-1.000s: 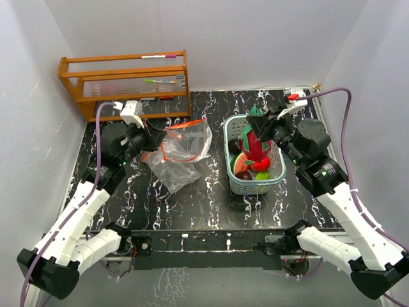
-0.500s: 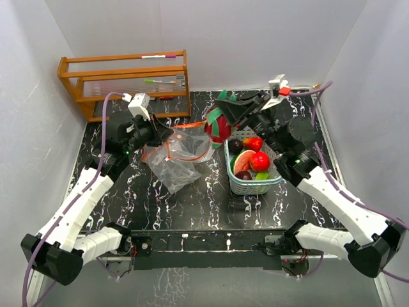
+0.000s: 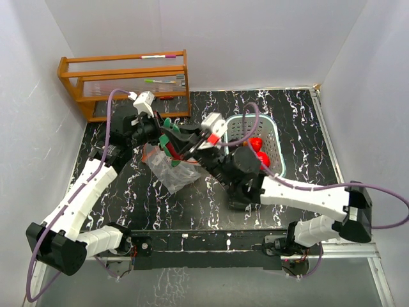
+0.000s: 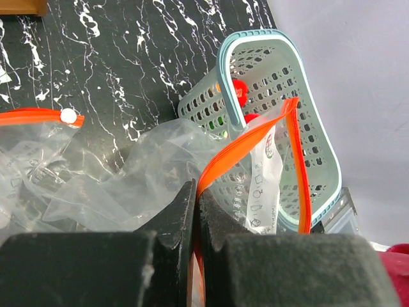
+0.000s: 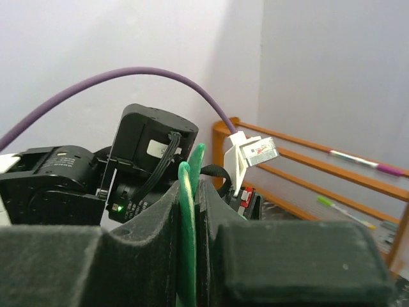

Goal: Place the food in the zip-top bag and seal the zipper
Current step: Place the fake fruit in the zipper food storage bag.

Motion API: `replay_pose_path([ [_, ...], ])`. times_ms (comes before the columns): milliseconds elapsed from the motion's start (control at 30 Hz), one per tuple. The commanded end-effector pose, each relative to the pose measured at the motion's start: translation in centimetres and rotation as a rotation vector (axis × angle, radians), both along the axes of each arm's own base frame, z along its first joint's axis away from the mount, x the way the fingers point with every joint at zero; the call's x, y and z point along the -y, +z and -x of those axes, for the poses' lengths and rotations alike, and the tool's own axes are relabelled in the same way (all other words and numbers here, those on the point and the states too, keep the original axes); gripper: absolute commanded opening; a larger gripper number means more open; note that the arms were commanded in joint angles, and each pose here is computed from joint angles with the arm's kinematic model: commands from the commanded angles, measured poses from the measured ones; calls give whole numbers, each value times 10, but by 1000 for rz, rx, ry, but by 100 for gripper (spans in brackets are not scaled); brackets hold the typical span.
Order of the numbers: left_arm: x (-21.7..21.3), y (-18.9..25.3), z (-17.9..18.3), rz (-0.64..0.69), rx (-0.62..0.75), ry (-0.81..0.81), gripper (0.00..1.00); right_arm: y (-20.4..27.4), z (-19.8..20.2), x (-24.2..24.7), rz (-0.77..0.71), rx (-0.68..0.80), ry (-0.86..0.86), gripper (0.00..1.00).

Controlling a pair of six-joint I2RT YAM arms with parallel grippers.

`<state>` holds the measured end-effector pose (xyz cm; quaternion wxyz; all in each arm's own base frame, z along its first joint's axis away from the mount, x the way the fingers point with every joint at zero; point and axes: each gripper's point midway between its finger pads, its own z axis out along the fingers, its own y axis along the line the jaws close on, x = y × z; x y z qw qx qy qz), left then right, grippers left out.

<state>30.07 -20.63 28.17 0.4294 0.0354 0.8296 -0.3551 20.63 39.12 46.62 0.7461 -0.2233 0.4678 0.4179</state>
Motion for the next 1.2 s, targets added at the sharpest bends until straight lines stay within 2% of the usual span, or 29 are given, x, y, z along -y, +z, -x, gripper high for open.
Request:
replay_pose_path([
  [0,10,34,13,84,23,-68,0,39,-9,40,-123,153,-403,8],
  [200,10,46,25,102,28,-96,0,3,-23,52,-84,186,-664,8],
  [533,4,62,36,100,61,-88,0,-34,-36,79,-47,122,-810,8],
  [700,7,66,37,121,66,-107,0,-51,-47,80,-11,62,-781,8],
  [967,15,59,31,159,49,-115,0,-60,-44,34,68,-5,-536,8],
  [1167,19,71,27,186,75,-124,0,-80,-48,21,83,-62,-487,8],
])
